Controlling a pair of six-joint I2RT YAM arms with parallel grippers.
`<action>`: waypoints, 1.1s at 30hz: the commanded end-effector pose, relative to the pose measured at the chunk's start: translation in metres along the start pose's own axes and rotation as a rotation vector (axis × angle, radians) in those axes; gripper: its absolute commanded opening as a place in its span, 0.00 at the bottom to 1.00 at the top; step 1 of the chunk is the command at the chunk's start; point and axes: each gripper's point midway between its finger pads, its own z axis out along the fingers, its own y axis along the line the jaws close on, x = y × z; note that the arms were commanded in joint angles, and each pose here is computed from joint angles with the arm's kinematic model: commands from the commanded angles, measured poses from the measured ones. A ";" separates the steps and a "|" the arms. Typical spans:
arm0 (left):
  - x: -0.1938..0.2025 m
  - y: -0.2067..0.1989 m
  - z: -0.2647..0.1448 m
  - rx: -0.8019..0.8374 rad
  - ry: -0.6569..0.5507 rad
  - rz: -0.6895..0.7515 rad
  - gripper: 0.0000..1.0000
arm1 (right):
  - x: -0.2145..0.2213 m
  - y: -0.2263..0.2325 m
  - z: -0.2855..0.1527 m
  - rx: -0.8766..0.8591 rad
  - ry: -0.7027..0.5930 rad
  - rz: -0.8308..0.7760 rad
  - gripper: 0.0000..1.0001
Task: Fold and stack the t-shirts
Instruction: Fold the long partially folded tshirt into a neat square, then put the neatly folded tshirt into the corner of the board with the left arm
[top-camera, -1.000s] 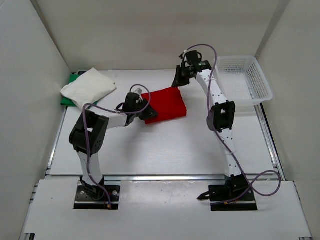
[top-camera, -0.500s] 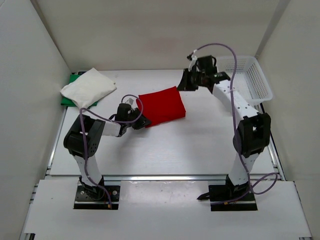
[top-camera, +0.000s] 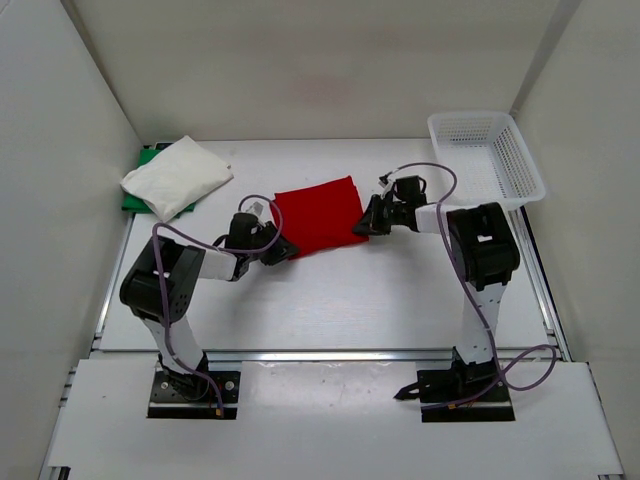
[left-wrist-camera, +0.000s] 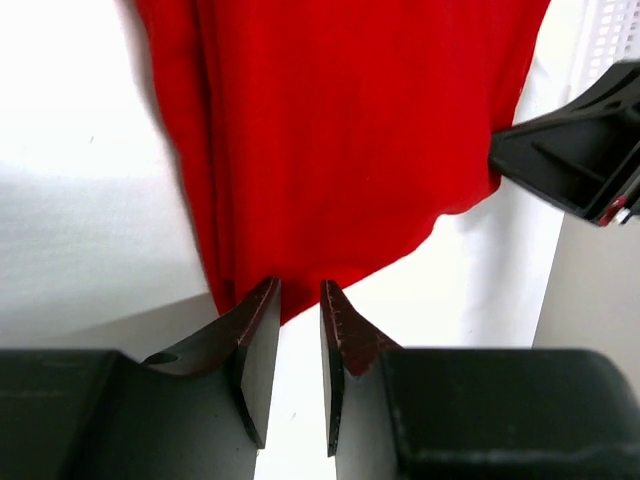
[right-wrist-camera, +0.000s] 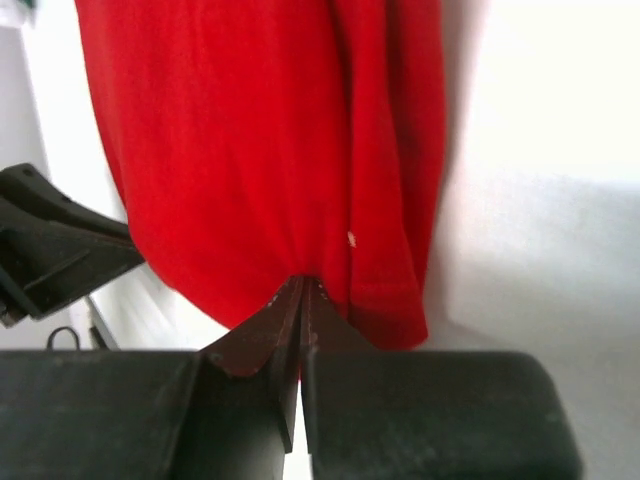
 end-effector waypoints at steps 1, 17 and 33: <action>-0.009 -0.005 -0.017 0.009 -0.043 0.017 0.34 | -0.005 -0.001 -0.008 -0.039 -0.108 -0.001 0.01; -0.058 0.021 -0.029 -0.129 -0.146 0.049 0.74 | -0.034 0.125 -0.072 -0.174 -0.320 -0.230 0.65; -0.090 -0.037 0.069 -0.027 -0.114 0.081 0.15 | 0.031 0.124 -0.123 -0.229 -0.380 -0.187 0.66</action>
